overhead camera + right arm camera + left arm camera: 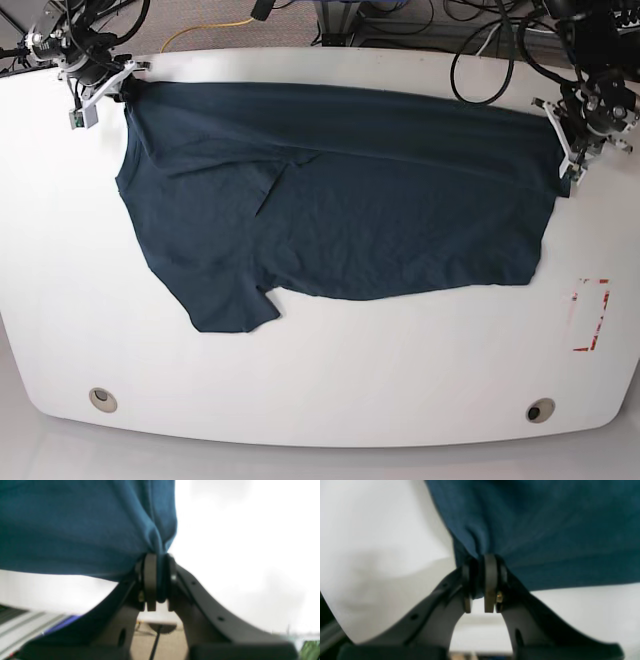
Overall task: Fold the T-shirt properly
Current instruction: 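Pull the held shirt edge back toward the robot with both grippers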
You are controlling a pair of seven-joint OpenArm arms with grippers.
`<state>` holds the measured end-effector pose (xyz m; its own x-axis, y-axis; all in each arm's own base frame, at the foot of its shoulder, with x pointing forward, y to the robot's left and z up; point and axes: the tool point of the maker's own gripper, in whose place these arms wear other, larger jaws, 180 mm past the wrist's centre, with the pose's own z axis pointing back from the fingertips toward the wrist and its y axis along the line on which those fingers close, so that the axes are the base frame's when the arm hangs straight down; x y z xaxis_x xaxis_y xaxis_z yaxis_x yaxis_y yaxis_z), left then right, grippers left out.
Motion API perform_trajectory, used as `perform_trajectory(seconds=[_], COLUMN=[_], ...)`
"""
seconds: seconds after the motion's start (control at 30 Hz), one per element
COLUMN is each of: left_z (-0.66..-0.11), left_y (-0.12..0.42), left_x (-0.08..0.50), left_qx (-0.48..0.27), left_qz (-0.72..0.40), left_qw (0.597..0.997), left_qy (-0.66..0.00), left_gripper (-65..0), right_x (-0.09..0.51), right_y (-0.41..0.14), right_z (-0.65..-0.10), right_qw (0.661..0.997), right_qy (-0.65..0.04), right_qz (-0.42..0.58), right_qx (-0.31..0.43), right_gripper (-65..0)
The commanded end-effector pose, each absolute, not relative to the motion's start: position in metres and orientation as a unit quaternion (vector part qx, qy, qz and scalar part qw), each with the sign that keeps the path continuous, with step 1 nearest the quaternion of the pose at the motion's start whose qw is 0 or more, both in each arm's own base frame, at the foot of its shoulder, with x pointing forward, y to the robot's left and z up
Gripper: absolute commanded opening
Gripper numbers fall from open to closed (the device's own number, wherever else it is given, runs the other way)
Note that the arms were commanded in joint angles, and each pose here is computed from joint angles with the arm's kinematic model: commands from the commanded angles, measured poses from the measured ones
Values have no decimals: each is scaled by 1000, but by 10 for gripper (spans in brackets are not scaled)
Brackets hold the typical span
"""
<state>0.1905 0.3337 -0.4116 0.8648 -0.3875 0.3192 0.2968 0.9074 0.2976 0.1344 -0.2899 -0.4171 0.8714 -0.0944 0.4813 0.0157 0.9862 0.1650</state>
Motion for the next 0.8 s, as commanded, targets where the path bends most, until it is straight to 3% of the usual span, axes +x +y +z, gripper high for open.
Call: perform_trajectory(seconds=[0.0,0.63,0.67,0.77], left_z=[-404,-415,-415,-414], left_y=[345,344,343,343], left_x=[176,129,129,130], left_qx=[149,146,146,146], left_qz=[-180,-195,-196,-196], left_qw=[958,963,963,962], left_qy=[-167,-117,-117,-118], left_gripper=[-565,-542,-528,-411], right_x=[135,115,115,114], right_y=[-299,-301,-301,-301], right_z=[-406,-398,-398,-397], right_qw=[965,970,970,970], right_qy=[-256,-238,-238,-240], right_qz=[-13,10,10,9], right_qx=[55,37,37,38], right_gripper=[-610,-601,-582,-442])
